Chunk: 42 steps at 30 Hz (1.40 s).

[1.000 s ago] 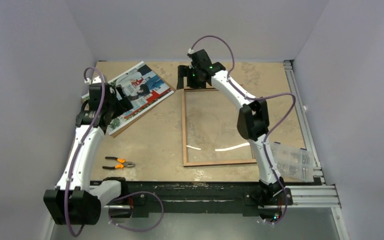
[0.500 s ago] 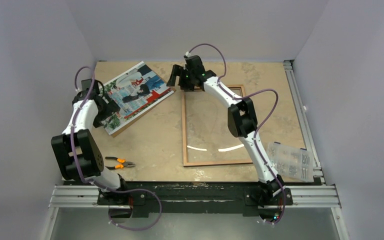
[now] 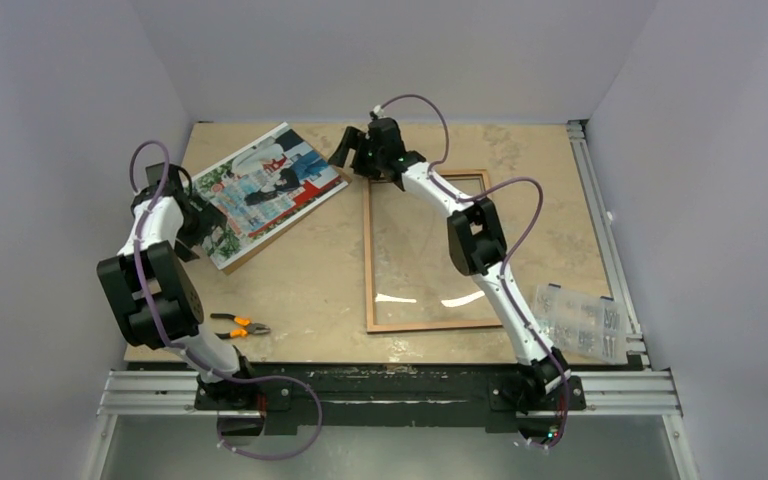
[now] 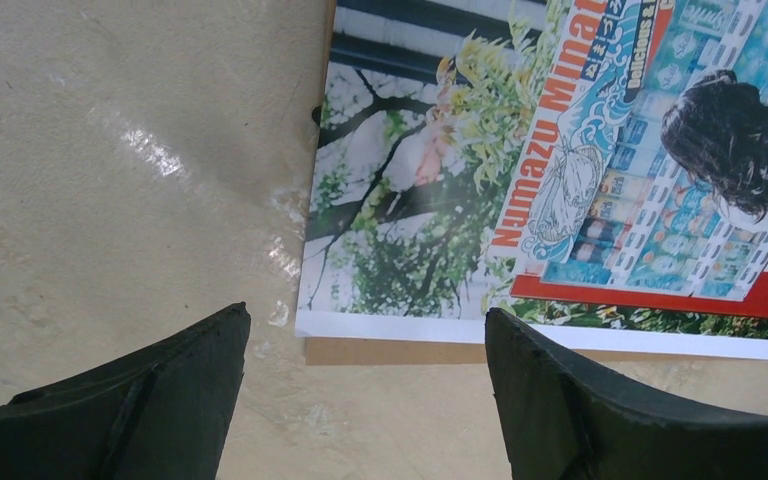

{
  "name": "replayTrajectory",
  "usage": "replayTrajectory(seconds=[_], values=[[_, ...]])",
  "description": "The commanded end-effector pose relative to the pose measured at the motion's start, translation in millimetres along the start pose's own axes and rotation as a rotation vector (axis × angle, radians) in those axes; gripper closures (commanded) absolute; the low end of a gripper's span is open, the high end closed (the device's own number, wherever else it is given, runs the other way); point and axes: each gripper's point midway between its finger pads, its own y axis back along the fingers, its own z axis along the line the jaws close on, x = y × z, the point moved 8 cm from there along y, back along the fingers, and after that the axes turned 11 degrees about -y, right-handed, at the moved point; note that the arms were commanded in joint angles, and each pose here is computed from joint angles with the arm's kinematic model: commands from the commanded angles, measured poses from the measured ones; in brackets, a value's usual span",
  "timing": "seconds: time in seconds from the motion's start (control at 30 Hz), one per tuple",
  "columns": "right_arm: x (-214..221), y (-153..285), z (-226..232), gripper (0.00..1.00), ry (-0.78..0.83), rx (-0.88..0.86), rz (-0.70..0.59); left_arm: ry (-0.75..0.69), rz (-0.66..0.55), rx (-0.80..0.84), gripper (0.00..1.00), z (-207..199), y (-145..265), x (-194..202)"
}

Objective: Put the photo into the frame

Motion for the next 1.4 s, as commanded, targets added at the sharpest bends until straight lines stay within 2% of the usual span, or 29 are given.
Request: replayTrajectory(seconds=[0.0,0.3,0.47,0.57,0.97,1.2,1.37], values=[[-3.7,-0.4,24.8,0.14,0.037,0.007,-0.103,0.043,-0.050,-0.013,0.15,-1.8,1.1,-19.6],[6.9,-5.3,11.0,0.14,0.119,0.127,-0.128,0.045,0.058,-0.014,0.15,-3.4,-27.6,-19.7],[15.7,-1.3,6.7,0.14,0.179,0.179,-0.103,0.020,0.109,0.043,0.16,-10.1,-41.3,-19.0],[20.8,2.7,0.0,0.14,0.207,0.222,-0.080,-0.002,0.136,0.098,0.20,-16.1,-45.9,-19.5],[36.8,2.9,-0.6,0.14,0.183,0.158,0.037,-0.048,0.158,0.318,0.19,-41.3,-38.5,-23.9],[29.8,25.1,5.4,0.15,0.155,0.137,0.065,-0.209,0.230,0.356,0.19,-75.5,-29.7,5.1],[12.7,45.5,6.5,0.15,0.128,0.120,0.069,-0.259,0.268,0.405,0.21,-87.0,-24.3,32.8]])
